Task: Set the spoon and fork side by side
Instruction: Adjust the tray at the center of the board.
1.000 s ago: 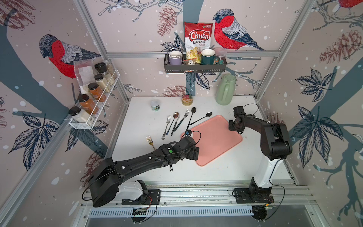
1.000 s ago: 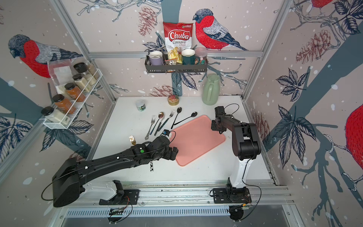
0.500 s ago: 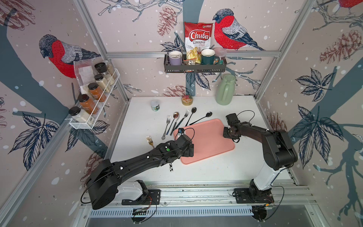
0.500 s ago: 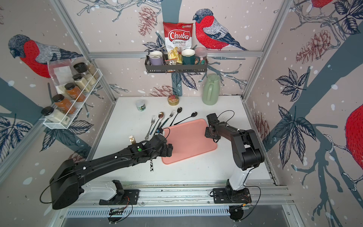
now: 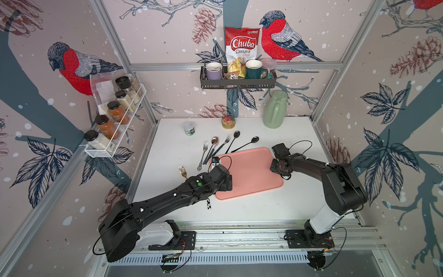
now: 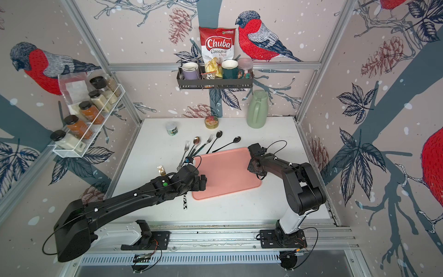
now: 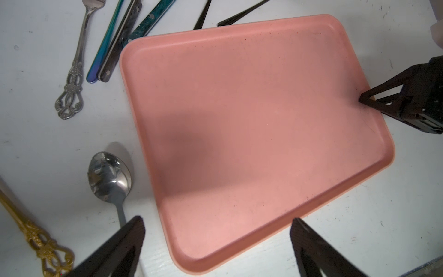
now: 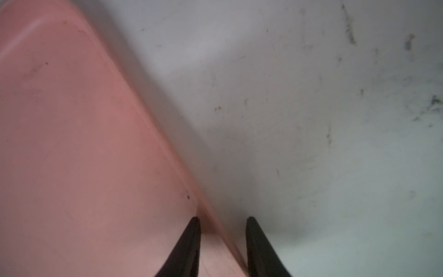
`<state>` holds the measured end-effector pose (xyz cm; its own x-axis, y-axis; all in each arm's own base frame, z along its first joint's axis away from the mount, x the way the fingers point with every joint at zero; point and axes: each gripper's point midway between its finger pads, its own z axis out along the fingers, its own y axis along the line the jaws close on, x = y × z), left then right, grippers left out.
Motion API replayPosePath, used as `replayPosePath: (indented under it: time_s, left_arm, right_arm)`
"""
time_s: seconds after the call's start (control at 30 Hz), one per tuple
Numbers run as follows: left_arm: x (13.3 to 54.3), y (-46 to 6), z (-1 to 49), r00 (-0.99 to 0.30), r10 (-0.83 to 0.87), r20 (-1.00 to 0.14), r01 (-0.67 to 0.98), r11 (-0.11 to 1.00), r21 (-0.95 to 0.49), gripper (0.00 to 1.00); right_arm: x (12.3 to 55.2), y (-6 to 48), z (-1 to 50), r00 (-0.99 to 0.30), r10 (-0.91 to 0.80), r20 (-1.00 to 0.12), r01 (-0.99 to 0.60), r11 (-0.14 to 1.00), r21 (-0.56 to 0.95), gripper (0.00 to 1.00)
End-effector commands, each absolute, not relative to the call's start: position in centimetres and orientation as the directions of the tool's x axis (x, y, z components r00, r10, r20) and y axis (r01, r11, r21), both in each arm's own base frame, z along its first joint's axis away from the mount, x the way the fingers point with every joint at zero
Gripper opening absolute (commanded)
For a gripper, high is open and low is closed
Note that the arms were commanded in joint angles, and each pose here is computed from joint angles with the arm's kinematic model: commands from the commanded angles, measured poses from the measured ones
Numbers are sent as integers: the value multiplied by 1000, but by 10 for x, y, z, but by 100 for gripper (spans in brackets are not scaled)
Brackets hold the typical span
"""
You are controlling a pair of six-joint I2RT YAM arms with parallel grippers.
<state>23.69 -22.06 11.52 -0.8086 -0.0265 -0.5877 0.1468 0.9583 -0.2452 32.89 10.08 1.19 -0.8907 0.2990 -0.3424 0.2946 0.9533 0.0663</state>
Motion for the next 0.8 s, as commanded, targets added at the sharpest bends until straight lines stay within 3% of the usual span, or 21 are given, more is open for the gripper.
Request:
replayPosePath:
  time_s: [0.0, 0.3, 0.47, 0.63, 0.77]
  left_arm:
    - [242, -210, 113, -799, -24, -601, 127, 970, -207, 95]
    - [272, -205, 92, -841, -53, -538, 67, 977, -202, 91]
    - [283, -208, 81, -868, -48, -493, 55, 980, -192, 86]
    - [296, -203, 84, -861, -48, -506, 49, 983, -178, 88]
    - [332, -191, 92, -833, -45, -551, 33, 991, -130, 88]
  right_arm:
    - [273, 93, -9, -935, 329, -132, 335, 942, -19, 33]
    - [270, 88, -6, -914, 377, -150, 385, 922, -28, 13]
    - [275, 92, 0, -920, 352, -173, 361, 932, -22, 27]
    - [284, 90, 8, -933, 299, -198, 311, 950, -34, 33]
    - [287, 88, 8, -942, 280, -187, 294, 954, -51, 37]
